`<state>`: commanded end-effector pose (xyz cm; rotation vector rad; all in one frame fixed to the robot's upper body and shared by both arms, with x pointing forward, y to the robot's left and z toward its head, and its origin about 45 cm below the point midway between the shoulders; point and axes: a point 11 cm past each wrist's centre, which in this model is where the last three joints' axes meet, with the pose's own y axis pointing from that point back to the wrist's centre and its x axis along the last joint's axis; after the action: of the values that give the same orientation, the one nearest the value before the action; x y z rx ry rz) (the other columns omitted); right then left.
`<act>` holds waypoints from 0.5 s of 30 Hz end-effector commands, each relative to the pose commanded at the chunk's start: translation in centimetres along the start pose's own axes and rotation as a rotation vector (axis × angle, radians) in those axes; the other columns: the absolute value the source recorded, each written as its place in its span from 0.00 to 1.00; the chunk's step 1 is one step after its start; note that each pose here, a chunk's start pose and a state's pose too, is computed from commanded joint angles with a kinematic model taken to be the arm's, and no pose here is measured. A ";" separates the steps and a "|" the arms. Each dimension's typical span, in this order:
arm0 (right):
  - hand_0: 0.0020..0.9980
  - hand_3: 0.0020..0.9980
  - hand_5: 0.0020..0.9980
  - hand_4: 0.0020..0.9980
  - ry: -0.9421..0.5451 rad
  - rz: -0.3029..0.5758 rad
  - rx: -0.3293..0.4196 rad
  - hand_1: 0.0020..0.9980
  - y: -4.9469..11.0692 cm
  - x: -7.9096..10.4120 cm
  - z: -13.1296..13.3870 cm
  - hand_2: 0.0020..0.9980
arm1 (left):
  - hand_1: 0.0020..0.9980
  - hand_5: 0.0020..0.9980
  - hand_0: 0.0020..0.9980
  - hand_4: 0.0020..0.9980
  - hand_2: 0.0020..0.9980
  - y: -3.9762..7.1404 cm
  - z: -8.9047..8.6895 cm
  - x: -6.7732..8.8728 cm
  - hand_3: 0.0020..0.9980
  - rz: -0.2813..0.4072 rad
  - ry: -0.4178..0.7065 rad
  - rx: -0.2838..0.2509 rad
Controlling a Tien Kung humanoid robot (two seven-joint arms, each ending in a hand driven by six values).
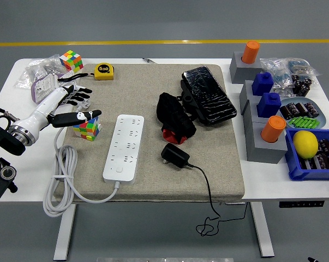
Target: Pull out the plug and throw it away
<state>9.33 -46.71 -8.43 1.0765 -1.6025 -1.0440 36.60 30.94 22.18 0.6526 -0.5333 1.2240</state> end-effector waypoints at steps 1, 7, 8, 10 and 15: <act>0.64 0.60 0.49 1.00 -0.001 0.000 0.000 0.68 0.0 0.0 0.0 0.69 | 0.76 0.50 0.69 0.94 0.75 0.0 0.0 0.0 0.78 0.000 0.000 0.000; 0.64 0.60 0.49 1.00 -0.001 0.000 0.002 0.68 0.0 0.0 -0.1 0.69 | 0.76 0.49 0.69 0.93 0.75 0.0 0.1 0.0 0.77 0.002 0.002 -0.003; 0.64 0.60 0.49 1.00 -0.003 0.000 0.002 0.68 0.0 0.0 -0.1 0.69 | 0.76 0.49 0.68 0.93 0.74 -0.1 0.1 0.1 0.77 0.002 0.001 -0.003; 0.64 0.60 0.49 1.00 -0.004 0.000 0.003 0.68 0.0 0.0 -0.1 0.69 | 0.76 0.49 0.68 0.93 0.74 -0.1 0.2 0.1 0.77 0.003 0.001 -0.003; 0.64 0.60 0.49 1.00 -0.006 0.000 0.002 0.68 0.0 0.0 -0.1 0.69 | 0.75 0.48 0.68 0.93 0.74 -0.1 0.2 0.2 0.77 0.005 0.001 -0.003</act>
<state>9.44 -46.72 -8.40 1.0757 -1.6091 -1.0468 36.74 30.92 22.39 0.6485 -0.5362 1.2275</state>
